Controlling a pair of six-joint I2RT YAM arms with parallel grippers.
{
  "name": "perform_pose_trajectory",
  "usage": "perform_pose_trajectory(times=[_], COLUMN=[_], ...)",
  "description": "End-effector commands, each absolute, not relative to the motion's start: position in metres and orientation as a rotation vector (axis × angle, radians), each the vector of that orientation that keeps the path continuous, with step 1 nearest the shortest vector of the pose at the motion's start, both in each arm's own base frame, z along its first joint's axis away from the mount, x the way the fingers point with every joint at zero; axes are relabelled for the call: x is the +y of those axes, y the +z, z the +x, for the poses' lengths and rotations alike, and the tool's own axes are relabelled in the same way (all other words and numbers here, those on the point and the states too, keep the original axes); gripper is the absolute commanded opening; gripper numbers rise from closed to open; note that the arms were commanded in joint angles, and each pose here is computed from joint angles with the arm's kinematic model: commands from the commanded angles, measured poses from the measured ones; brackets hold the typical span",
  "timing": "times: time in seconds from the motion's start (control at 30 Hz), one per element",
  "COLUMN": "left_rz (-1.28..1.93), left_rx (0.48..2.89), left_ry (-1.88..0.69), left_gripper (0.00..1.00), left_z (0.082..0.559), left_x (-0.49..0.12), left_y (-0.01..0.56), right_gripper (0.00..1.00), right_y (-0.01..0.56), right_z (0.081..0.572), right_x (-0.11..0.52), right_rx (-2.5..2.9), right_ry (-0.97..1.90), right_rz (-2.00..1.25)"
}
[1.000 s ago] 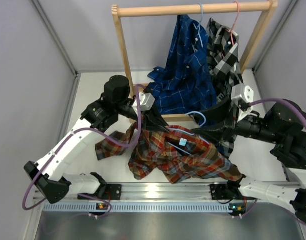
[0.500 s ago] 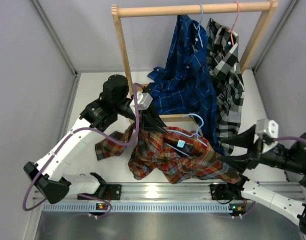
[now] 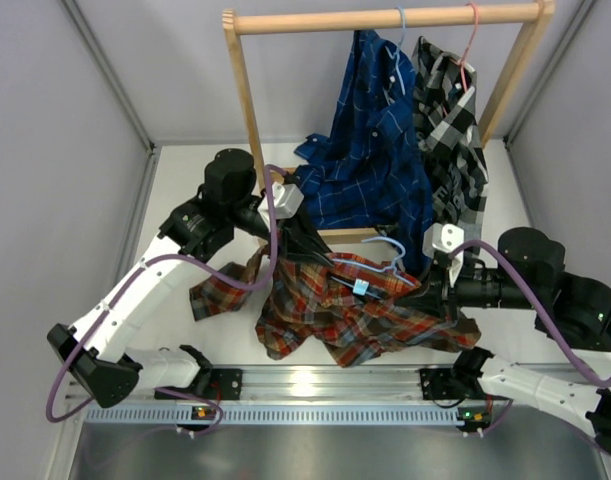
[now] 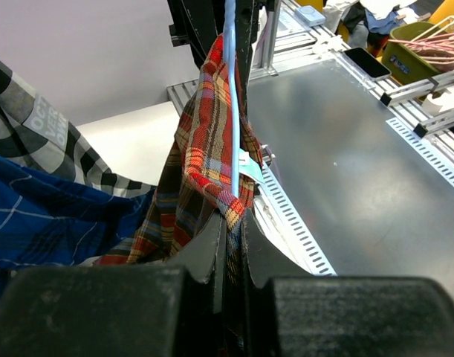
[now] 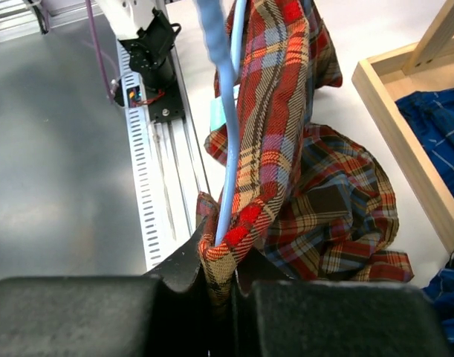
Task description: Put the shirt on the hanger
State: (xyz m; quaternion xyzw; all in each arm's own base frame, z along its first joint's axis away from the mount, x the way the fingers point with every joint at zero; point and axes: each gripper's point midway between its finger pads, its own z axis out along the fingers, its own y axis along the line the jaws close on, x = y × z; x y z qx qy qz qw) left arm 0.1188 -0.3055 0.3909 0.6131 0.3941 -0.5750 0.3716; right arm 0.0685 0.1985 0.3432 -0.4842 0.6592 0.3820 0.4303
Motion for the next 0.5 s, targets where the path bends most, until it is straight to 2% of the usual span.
perform_pose_trajectory(times=[0.0, 0.13, 0.17, 0.2, 0.23, 0.27, 0.37, 0.4, 0.47], left_rz=[1.578, 1.497, 1.450, 1.402, 1.344, 1.283, 0.963, 0.756, 0.489], left_rx=[0.911, 0.989, 1.035, 1.070, 1.110, 1.147, 1.280, 1.352, 1.351], left_ry=[-1.430, -1.270, -1.190, -1.143, -1.097, -1.047, -0.790, -0.654, -0.526], left_gripper=[0.00, 0.00, 0.03, 0.22, 0.58, 0.98, 0.98, 0.98, 0.98], left_z=[0.113, 0.135, 0.148, 0.156, 0.166, 0.177, 0.222, 0.247, 0.252], left_x=[-0.298, -0.299, -0.300, -0.298, -0.297, -0.296, -0.266, -0.241, -0.192], left_y=[0.412, 0.414, 0.415, 0.421, 0.426, 0.432, 0.466, 0.478, 0.510], right_gripper=[0.00, 0.00, 0.00, 0.00, 0.00, 0.00, 0.00, 0.00, 0.00], right_y=[0.354, 0.369, 0.373, 0.376, 0.380, 0.384, 0.403, 0.408, 0.426], right_z=[0.069, 0.073, 0.075, 0.075, 0.076, 0.077, 0.090, 0.098, 0.106], right_x=[0.195, 0.185, 0.183, 0.183, 0.182, 0.181, 0.176, 0.172, 0.172], right_rx=[1.583, 1.562, 1.550, 1.547, 1.540, 1.532, 1.505, 1.505, 1.482], right_ry=[0.933, 0.893, 0.884, 0.881, 0.880, 0.875, 0.827, 0.791, 0.772], right_rz=[-1.200, -1.124, -1.105, -1.093, -1.079, -1.064, -0.971, -0.925, -0.869])
